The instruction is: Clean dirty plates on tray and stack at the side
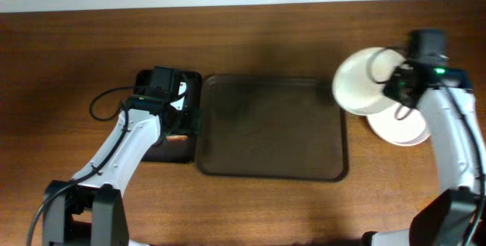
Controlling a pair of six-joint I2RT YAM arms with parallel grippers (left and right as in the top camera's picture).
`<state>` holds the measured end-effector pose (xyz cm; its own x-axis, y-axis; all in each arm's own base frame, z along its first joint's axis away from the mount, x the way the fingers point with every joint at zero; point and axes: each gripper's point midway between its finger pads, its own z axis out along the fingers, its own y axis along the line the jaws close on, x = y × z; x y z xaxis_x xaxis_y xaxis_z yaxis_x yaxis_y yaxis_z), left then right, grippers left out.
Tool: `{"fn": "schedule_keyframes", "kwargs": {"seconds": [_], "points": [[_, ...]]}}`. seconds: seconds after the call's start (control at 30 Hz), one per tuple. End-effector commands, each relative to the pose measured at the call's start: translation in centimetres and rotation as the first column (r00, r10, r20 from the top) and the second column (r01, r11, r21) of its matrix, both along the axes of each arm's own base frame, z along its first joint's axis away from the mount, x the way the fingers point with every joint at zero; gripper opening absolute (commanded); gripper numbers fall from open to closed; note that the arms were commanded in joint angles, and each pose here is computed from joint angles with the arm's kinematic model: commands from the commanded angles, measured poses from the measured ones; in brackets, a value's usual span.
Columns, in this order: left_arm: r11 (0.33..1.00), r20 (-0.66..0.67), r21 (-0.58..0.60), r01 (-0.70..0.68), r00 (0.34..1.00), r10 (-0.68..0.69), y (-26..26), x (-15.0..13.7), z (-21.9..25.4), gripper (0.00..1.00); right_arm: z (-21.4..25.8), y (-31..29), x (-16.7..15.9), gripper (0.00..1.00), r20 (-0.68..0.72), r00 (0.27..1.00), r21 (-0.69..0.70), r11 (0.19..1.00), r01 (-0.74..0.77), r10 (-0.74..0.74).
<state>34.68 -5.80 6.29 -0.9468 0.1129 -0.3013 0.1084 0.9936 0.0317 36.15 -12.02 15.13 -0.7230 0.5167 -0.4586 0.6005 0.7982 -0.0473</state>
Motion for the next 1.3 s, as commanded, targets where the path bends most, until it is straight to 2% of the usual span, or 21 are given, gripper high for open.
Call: {"fn": "schedule_keyframes", "kwargs": {"seconds": [0.0, 0.23, 0.3, 0.33, 0.37, 0.47, 0.57, 0.67, 0.73, 0.9, 0.93, 0.97, 1.0, 1.13, 1.27], "points": [[1.0, 0.015, -0.01, 0.0, 1.0, 0.0, 0.0, 0.3, 0.5, 1.0, -3.2, -3.0, -1.6, 0.04, -0.059, 0.993, 0.114, 0.987, 0.11, -0.103], [1.0, 0.015, -0.01, 0.0, 1.0, 0.0, 0.0, 0.3, 0.5, 1.0, -6.1, -8.6, -4.8, 0.04, -0.129, 0.954, 0.161, 0.943, 0.291, -0.272], [1.0, 0.014, -0.01, 0.001, 1.0, -0.001, 0.0, 0.3, 0.5, 1.0, -6.5, -8.6, -4.8, 0.13, -0.121, 0.954, 0.21, 0.932, 0.295, -0.275], [1.0, 0.014, -0.011, 0.001, 1.0, -0.001, 0.0, 0.3, 0.5, 1.0, -6.7, -8.2, -4.4, 0.24, -0.113, 0.958, 0.252, 0.925, 0.285, -0.265], [1.0, 0.014, -0.013, 0.002, 1.0, -0.001, 0.0, 0.3, 0.5, 1.0, -6.8, -7.8, -4.2, 0.26, -0.107, 0.961, 0.278, 0.92, 0.276, -0.256], [1.0, 0.014, -0.013, 0.002, 1.0, -0.001, 0.0, 0.3, 0.5, 1.0, -6.8, -5.6, -3.3, 0.28, -0.084, 0.98, 0.372, 0.907, 0.199, -0.181], [1.0, 0.014, -0.013, 0.002, 1.0, -0.001, 0.0, 0.3, 0.5, 0.99, -6.4, -1.4, -1.9, 0.34, -0.038, 0.999, 0.47, 0.882, 0.005, 0.014], [1.0, 0.025, -0.015, 0.002, 1.0, -0.001, -0.1, 0.5, 0.6, 1.0, -6.3, 2.8, -1.7, 0.38, -0.034, 0.985, 0.524, 0.842, -0.127, 0.169], [1.0, 0.04, -0.017, 0.002, 0.999, -0.001, -0.1, 0.8, 1.0, 1.0, -6.0, 5.0, -1.3, 0.43, -0.022, 0.966, 0.522, 0.827, -0.207, 0.256], [1.0, 0.093, -0.027, 0.003, 0.996, -0.001, -0.3, 1.9, 3.1, 1.0, -4.4, 9.4, -0.8, 0.68, -0.012, 0.909, 0.443, 0.818, -0.368, 0.416], [0.999, 0.097, -0.034, 0.001, 0.995, 0.002, -0.4, 2.0, 3.6, 1.0, -4.0, 10.0, -1.1, 0.76, -0.022, 0.899, 0.418, 0.821, -0.39, 0.438], [0.998, 0.096, -0.048, -0.028, 0.995, 0.032, -0.3, 2.0, 4.0, 1.0, -3.5, 10.6, -1.3, 0.94, -0.031, 0.89, 0.396, 0.823, -0.407, 0.455], [0.996, 0.091, -0.066, -0.062, 0.994, 0.068, -0.2, 1.9, 4.4, 1.0, -3.0, 11.1, -1.7, 0.99, -0.041, 0.881, 0.372, 0.825, -0.425, 0.472], [0.977, 0.065, -0.199, -0.079, 0.993, 0.094, -0.4, 0.7, 6.0, 1.0, -0.1, 12.8, -3.6, 0.99, -0.029, 0.855, 0.325, 0.814, -0.481, 0.518], [0.98, 0.059, -0.193, -0.054, 0.996, 0.067, 0.2, -1.1, 7.3, 1.0, 3.5, 13.3, -5.1, 0.99, 0.055, 0.846, 0.257, 0.811, -0.526, 0.531]]}}
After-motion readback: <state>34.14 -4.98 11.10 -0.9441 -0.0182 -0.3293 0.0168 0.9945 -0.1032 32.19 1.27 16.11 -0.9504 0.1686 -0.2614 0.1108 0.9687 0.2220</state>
